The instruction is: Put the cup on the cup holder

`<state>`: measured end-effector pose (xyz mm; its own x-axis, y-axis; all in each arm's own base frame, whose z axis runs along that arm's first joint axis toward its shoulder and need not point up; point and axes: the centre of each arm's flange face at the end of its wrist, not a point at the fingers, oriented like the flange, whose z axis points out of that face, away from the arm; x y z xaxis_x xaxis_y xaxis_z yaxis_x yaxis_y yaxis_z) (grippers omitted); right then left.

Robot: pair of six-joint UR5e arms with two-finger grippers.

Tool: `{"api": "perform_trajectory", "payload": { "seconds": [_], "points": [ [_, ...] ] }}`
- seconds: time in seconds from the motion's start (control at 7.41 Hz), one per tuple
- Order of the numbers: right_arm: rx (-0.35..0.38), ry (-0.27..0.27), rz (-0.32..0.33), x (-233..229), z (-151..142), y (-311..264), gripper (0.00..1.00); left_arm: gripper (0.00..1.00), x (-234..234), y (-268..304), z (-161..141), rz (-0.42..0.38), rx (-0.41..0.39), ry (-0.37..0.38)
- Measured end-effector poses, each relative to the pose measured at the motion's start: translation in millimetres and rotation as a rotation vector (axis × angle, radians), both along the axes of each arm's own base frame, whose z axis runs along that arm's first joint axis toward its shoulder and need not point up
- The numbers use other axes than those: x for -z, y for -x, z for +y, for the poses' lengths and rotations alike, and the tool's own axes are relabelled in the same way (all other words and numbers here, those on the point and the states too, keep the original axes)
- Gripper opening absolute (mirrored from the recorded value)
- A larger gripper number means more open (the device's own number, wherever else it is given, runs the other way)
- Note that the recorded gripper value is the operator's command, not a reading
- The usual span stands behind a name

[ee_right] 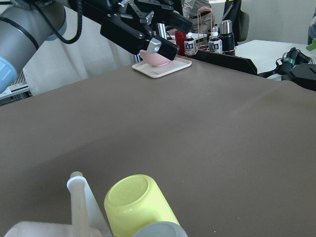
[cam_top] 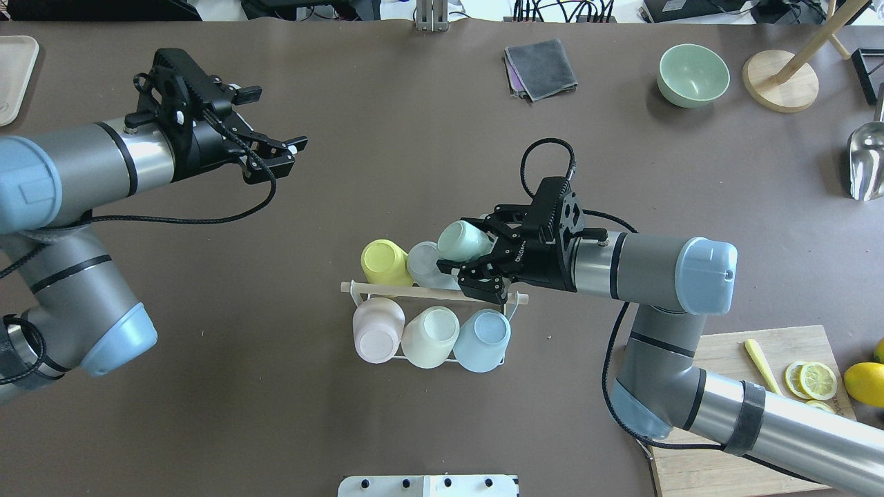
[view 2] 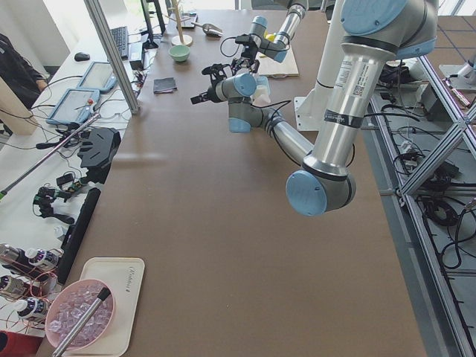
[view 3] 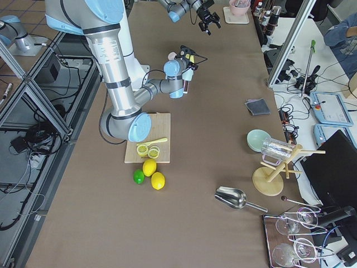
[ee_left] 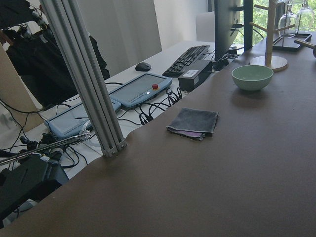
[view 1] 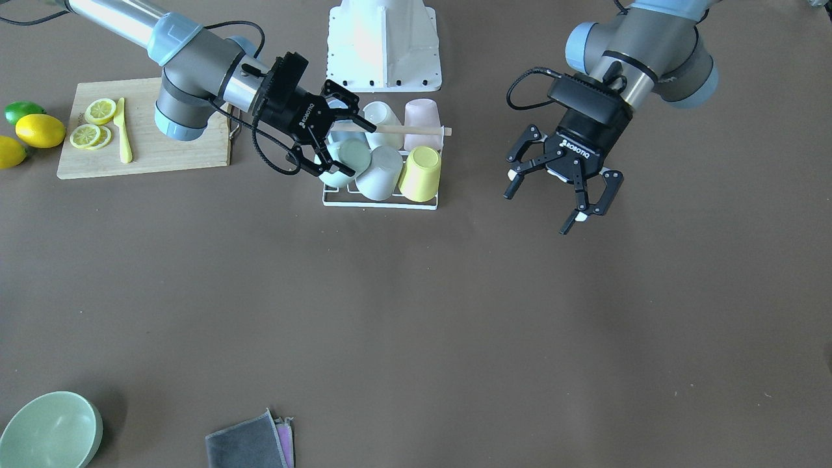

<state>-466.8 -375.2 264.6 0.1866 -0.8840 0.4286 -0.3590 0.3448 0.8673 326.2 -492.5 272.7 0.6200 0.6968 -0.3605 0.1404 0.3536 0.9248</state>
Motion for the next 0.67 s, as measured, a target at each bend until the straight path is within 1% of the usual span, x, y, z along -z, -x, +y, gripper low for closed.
{"api": "perform_trajectory", "payload": {
  "seconds": [0.13,0.4,0.54,0.67],
  "points": [
    [-0.001,-0.002,-0.002,1,0,-1,1.0,0.98,-10,5,-10,-0.05,-0.017,0.055],
    [-0.002,-0.004,-0.005,2,0,-3,1.0,0.98,-25,11,-23,-0.118,-0.045,0.144],
    [-0.002,-0.004,-0.007,3,0,-3,1.0,0.98,-32,20,-31,-0.154,-0.06,0.205],
    [-0.005,-0.004,-0.008,4,-1,-4,1.0,0.98,-43,31,-41,-0.194,-0.077,0.285]
  ]
}}
